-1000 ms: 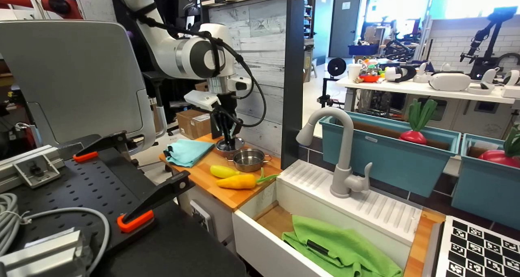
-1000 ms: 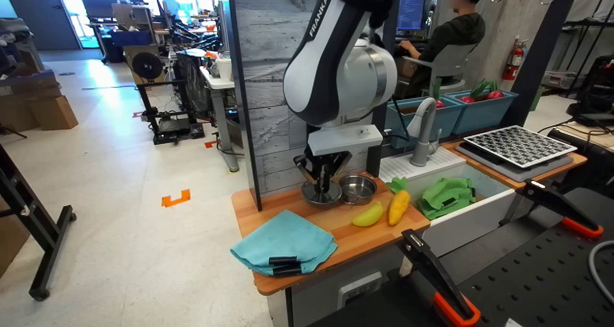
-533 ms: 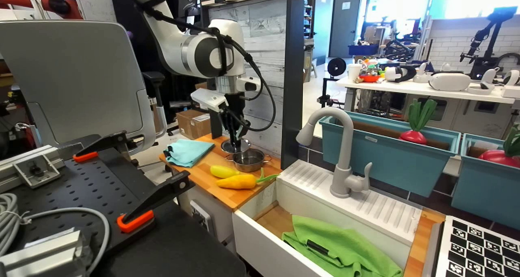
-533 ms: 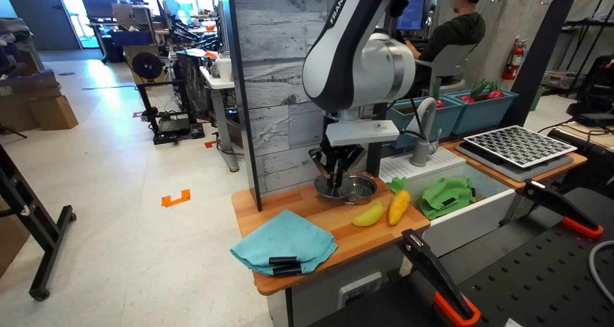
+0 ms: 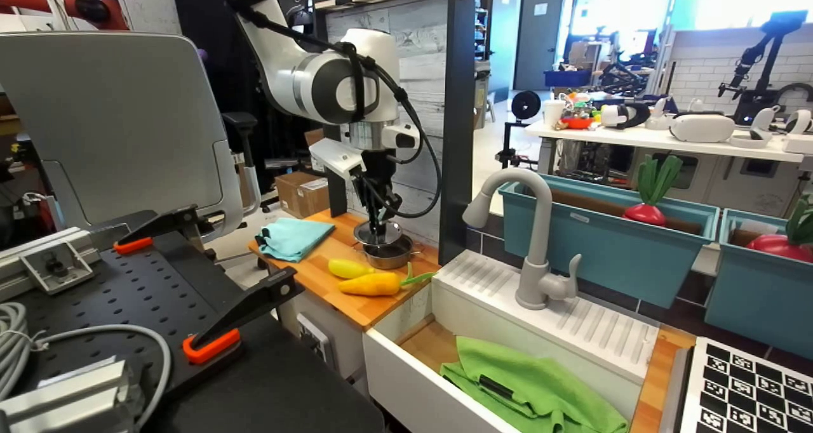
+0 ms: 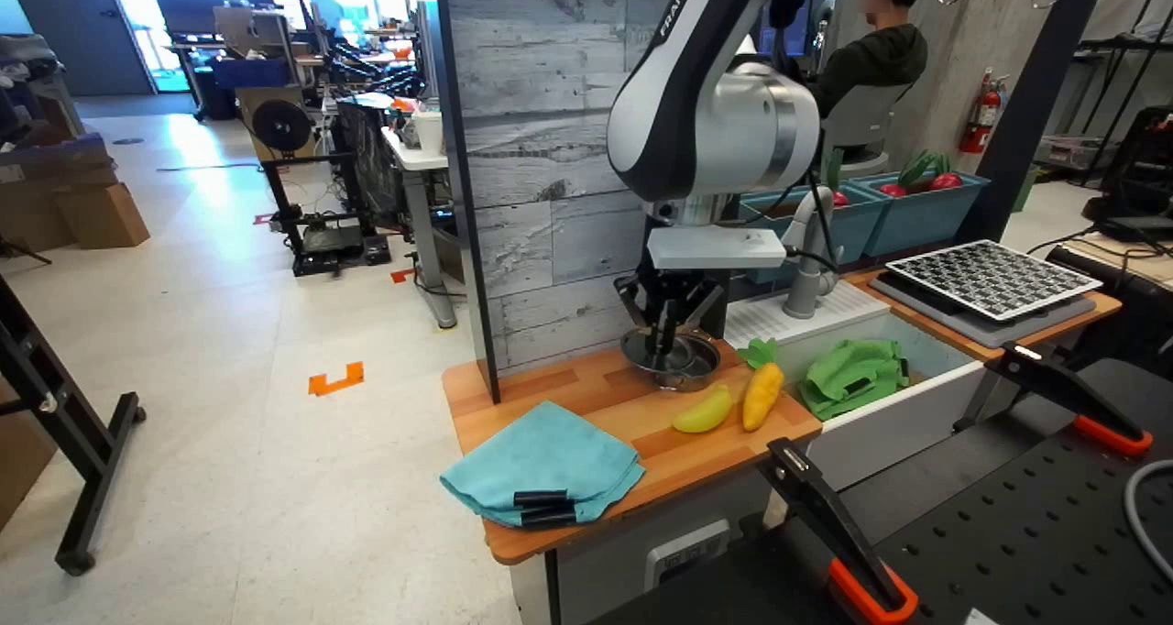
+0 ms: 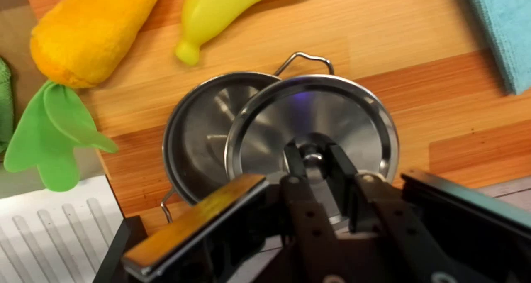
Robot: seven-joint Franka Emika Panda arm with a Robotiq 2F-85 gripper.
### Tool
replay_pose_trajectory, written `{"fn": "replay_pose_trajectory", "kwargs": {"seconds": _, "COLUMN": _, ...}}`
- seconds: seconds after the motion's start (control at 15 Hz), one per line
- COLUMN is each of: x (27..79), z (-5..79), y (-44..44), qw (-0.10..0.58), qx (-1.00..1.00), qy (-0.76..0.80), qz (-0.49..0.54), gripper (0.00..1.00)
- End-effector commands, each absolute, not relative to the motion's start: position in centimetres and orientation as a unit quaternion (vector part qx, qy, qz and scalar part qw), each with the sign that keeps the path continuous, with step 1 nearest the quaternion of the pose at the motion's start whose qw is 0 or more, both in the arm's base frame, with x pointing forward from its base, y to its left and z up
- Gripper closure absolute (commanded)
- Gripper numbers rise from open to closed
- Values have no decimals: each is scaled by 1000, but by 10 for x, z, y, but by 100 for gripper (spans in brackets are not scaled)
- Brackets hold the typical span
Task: Pick the lid and put it on the pot
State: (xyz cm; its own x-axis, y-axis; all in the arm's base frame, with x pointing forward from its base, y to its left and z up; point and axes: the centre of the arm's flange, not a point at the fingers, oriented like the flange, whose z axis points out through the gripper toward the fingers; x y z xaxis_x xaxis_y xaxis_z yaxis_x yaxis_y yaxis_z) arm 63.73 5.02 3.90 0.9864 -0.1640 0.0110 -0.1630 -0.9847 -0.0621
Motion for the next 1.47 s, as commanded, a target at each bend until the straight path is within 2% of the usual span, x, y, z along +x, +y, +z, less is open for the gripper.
{"fn": "replay_pose_trajectory", "kwargs": {"seconds": 0.0, "x": 637, "z": 42, "y": 38, "qw": 41, "qx": -994, "qy": 98, "qz": 0, "gripper": 95}}
{"fn": "replay_pose_trajectory", "kwargs": {"seconds": 0.73, "x": 637, "z": 36, "y": 12, "qw": 38, "qx": -990, "qy": 135, "qz": 2, "gripper": 95}}
{"fn": "replay_pose_trajectory", "kwargs": {"seconds": 1.4, "x": 636, "z": 29, "y": 24, "qw": 28, "qx": -992, "qy": 125, "qz": 19, "gripper": 95}}
